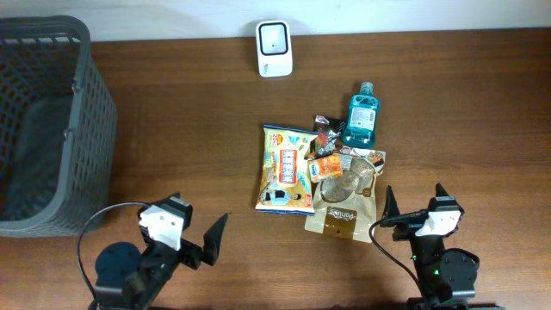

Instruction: Scan the item barcode

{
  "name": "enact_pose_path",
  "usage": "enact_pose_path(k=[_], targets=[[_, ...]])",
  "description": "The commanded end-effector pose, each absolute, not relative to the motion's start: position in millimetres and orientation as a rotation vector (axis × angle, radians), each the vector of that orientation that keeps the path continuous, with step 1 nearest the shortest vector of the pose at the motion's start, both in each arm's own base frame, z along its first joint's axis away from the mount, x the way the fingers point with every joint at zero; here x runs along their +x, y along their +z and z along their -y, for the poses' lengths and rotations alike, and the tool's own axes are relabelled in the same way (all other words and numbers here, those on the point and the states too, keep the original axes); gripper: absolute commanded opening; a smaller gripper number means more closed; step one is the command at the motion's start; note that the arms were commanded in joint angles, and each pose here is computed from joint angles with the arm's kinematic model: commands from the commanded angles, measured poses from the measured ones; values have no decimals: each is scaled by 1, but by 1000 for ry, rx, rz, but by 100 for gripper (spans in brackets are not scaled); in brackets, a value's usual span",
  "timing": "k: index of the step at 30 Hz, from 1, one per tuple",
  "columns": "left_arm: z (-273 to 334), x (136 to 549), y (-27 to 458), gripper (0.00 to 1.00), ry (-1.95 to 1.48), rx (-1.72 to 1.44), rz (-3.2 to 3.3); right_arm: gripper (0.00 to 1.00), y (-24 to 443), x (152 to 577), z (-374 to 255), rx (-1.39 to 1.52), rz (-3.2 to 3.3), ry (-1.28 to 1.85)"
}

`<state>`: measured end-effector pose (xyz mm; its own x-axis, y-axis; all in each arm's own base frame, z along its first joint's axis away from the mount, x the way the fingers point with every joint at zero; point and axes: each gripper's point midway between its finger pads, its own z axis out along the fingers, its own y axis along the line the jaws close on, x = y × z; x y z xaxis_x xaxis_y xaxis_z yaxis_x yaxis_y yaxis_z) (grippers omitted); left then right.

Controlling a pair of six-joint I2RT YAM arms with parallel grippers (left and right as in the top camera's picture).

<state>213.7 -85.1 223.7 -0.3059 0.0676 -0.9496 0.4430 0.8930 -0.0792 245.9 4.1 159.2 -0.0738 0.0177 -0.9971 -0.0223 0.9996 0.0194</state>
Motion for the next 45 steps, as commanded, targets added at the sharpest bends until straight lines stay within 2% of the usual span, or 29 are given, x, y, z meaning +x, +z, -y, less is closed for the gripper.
enact_pose_path(k=[1, 14, 28, 35, 39, 43, 45], targets=[[86, 215, 229, 99, -382, 398, -1823, 98, 156, 246, -4, -6, -1648, 25], [85, 205, 203, 99, -399, 393, -1937, 98, 156, 246, -4, -6, -1648, 25], [98, 197, 203, 99, -491, 449, -1931, 98, 158, 246, -11, -38, -1641, 61], [98, 193, 195, 99, -499, 445, -1971, 98, 163, 238, -55, -151, -1622, 351], [98, 193, 195, 99, -499, 445, -1971, 98, 168, 215, -100, -222, -1635, 745], [98, 193, 195, 99, -499, 445, -1972, 98, 180, 207, -111, -61, -1646, 1027], [98, 193, 195, 99, -499, 445, -1971, 98, 203, 205, -111, -57, -1560, 1067]])
